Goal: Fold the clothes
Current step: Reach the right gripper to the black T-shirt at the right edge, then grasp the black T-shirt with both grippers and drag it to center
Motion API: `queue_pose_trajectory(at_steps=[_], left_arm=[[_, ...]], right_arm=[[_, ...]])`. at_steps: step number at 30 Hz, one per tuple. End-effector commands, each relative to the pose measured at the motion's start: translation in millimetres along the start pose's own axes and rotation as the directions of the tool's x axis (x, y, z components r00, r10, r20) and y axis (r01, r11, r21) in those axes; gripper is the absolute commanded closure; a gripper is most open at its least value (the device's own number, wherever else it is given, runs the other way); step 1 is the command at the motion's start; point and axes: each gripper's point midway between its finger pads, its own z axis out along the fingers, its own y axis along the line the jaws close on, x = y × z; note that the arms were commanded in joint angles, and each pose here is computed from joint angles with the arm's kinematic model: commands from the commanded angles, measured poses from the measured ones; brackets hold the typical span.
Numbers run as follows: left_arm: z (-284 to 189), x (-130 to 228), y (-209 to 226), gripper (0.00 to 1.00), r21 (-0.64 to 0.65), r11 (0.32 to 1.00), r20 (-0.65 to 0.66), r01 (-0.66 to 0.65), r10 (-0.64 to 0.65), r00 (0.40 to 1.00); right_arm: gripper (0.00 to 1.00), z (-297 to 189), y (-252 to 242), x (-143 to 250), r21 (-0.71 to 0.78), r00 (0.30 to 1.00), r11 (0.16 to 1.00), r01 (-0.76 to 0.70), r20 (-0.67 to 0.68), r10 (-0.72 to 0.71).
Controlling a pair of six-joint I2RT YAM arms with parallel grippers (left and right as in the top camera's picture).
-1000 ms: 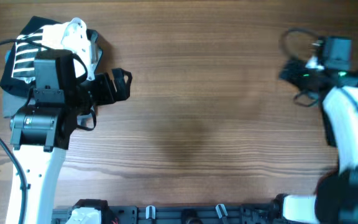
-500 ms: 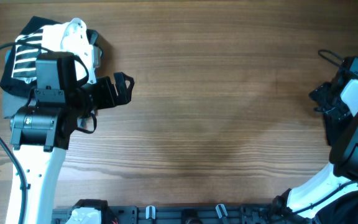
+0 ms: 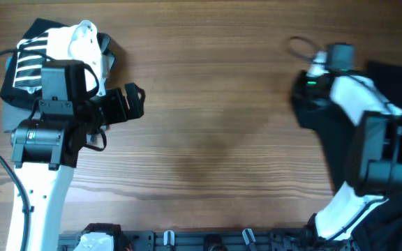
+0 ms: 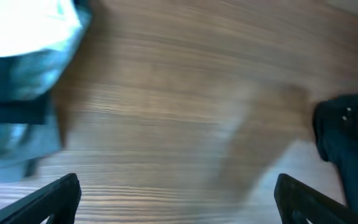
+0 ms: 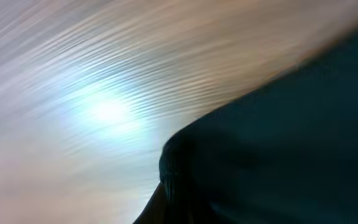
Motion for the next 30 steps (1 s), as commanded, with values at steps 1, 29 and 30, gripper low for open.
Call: queue_pose_trajectory(at_steps=[1,29,30], left_arm=[[-36.7,-32.6,19.5,0.00,-0.161,0.987,0.163,-0.005,0.032,0.986],[218.2,26.2,-130.4,0.96,0.235,0.868,-0.116,-0.437,0.472,0.874],[232.7,33.1,-129.9,0.96,0.237,0.867,-0.130,-0.439,0.476,0.870]], right_arm=[[0.95,-14.0,142.9,56.6,-0.232,0.947,0.922,0.311,-0.003,-0.320],[0.22,-285.3,98.5,72.4,-0.058,0.902,0.988,0.145,0.418,-0.107],[0.22,-282.4,94.9,76.9,-0.047,0.912,0.989,0.139,0.396,-0.110]])
